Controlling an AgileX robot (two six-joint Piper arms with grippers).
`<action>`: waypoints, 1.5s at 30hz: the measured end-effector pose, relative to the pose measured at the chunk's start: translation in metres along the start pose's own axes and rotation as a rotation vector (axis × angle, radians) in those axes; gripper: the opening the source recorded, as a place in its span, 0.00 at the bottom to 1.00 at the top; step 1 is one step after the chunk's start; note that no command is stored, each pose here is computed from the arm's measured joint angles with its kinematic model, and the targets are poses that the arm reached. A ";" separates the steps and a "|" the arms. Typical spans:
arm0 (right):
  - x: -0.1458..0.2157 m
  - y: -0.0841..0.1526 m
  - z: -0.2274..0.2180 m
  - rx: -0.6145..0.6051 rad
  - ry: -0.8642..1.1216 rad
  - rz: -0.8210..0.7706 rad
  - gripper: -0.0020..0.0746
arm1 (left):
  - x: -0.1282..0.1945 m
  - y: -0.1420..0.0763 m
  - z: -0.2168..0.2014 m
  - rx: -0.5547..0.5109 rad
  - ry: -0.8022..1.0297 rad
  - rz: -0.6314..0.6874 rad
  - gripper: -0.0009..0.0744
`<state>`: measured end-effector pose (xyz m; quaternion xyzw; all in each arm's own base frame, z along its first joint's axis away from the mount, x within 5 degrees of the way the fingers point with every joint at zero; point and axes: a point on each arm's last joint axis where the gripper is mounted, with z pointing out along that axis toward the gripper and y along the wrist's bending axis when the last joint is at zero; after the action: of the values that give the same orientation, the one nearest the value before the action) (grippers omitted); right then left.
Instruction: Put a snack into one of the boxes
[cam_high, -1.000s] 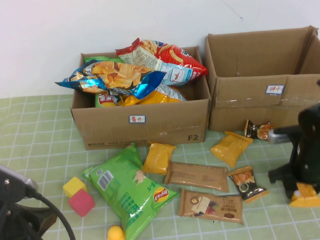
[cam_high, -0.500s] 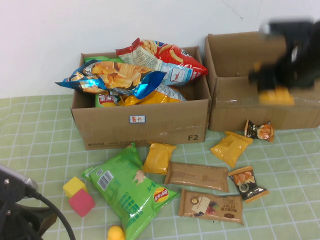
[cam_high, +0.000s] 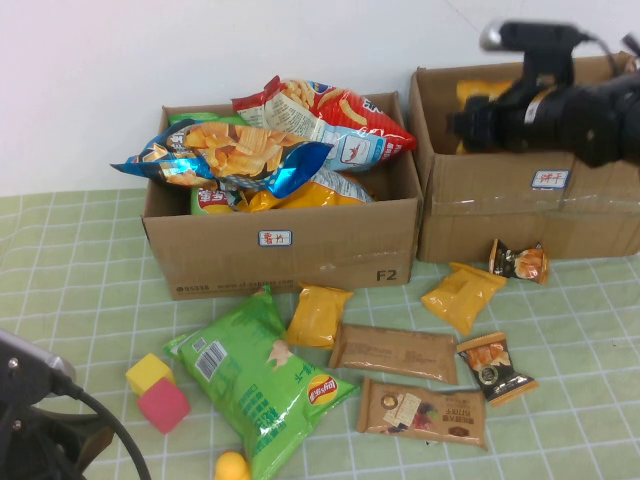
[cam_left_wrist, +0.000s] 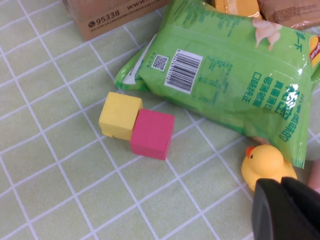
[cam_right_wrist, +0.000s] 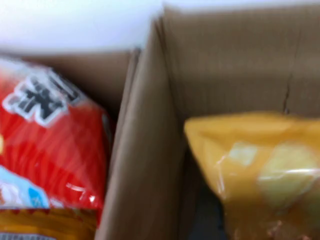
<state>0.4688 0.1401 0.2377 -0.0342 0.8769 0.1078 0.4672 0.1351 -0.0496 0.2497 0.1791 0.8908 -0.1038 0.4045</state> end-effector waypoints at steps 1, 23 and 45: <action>0.003 -0.001 0.003 0.002 0.011 0.004 0.66 | 0.000 0.000 0.000 -0.002 -0.003 0.000 0.01; -0.054 0.011 -0.146 -0.022 0.127 -0.149 0.08 | 0.004 0.001 0.005 -0.008 -0.044 -0.043 0.01; 0.135 0.013 -0.109 -0.146 0.502 -0.378 0.36 | 0.001 0.001 0.005 -0.007 -0.080 -0.077 0.01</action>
<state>0.3025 0.1339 0.1869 -0.2554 0.9328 0.0699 0.2445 0.1380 -0.0500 0.2458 0.1391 0.8804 -0.1235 0.4363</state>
